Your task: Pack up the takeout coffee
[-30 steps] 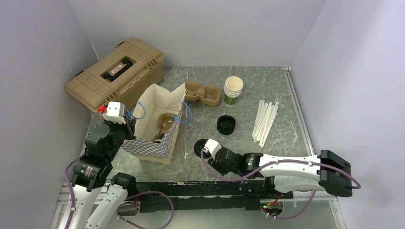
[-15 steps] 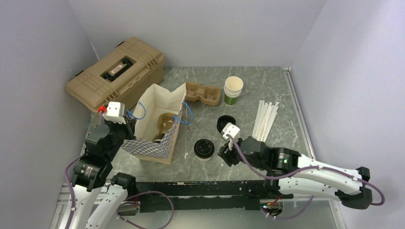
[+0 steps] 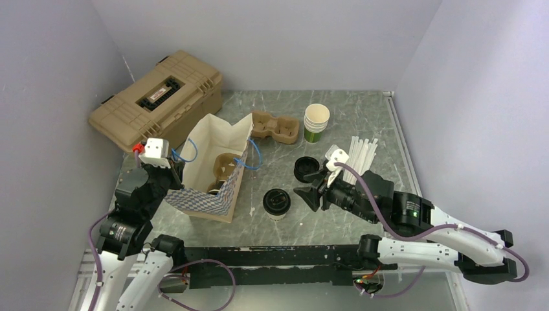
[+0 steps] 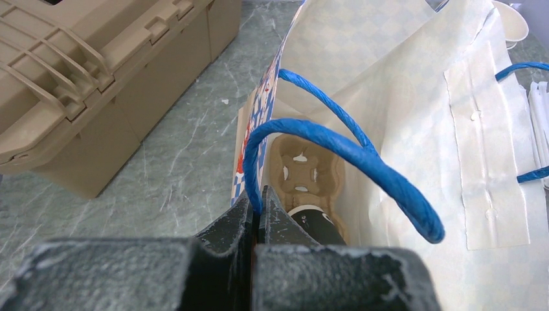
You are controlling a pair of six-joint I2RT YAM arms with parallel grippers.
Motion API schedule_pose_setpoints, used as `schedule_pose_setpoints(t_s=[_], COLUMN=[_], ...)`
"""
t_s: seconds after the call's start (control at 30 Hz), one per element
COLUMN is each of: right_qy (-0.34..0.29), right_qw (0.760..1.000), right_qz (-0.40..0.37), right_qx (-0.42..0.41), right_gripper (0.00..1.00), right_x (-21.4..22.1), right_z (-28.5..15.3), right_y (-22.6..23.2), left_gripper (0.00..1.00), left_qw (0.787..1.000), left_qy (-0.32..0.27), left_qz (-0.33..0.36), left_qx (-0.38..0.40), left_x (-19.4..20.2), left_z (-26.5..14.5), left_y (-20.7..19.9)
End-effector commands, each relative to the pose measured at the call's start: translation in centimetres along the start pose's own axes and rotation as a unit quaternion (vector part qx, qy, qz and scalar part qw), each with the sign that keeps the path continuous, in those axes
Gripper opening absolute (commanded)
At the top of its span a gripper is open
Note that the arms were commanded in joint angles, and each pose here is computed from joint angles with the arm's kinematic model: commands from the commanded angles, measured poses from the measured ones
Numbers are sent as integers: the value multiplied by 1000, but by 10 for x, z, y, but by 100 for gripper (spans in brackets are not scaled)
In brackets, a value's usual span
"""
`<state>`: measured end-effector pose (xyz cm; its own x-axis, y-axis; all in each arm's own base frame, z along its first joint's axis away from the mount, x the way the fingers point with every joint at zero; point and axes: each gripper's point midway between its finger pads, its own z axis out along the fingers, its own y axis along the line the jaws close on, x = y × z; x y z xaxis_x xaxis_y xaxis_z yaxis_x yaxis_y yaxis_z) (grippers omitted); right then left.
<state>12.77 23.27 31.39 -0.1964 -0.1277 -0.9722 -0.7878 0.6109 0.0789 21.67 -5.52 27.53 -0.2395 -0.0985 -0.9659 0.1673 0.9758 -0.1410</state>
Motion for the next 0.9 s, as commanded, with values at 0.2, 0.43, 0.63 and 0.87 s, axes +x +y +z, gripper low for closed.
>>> schedule_pose_setpoints(t_s=[0.2, 0.43, 0.63, 0.87], right_qy=[-78, -70, -76, -84], right_qw=[997, 997, 988, 985], right_qz=[27, 24, 128, 150], right_qx=[-8, 4, -47, -30], right_gripper=[51, 98, 0, 100], right_x=[-31, -31, -37, -41], right_z=[-4, -4, -11, -12], right_y=[2, -2, 20, 15], left_gripper=[0, 0, 0, 0], left_qw=[999, 999, 999, 999], left_qy=[-29, -29, -29, -28], left_qz=[-2, -2, -2, -2], left_qx=[16, 15, 15, 15], left_x=[-15, -14, -14, -14], left_z=[1, 1, 1, 1], left_y=[-6, -6, -5, -6])
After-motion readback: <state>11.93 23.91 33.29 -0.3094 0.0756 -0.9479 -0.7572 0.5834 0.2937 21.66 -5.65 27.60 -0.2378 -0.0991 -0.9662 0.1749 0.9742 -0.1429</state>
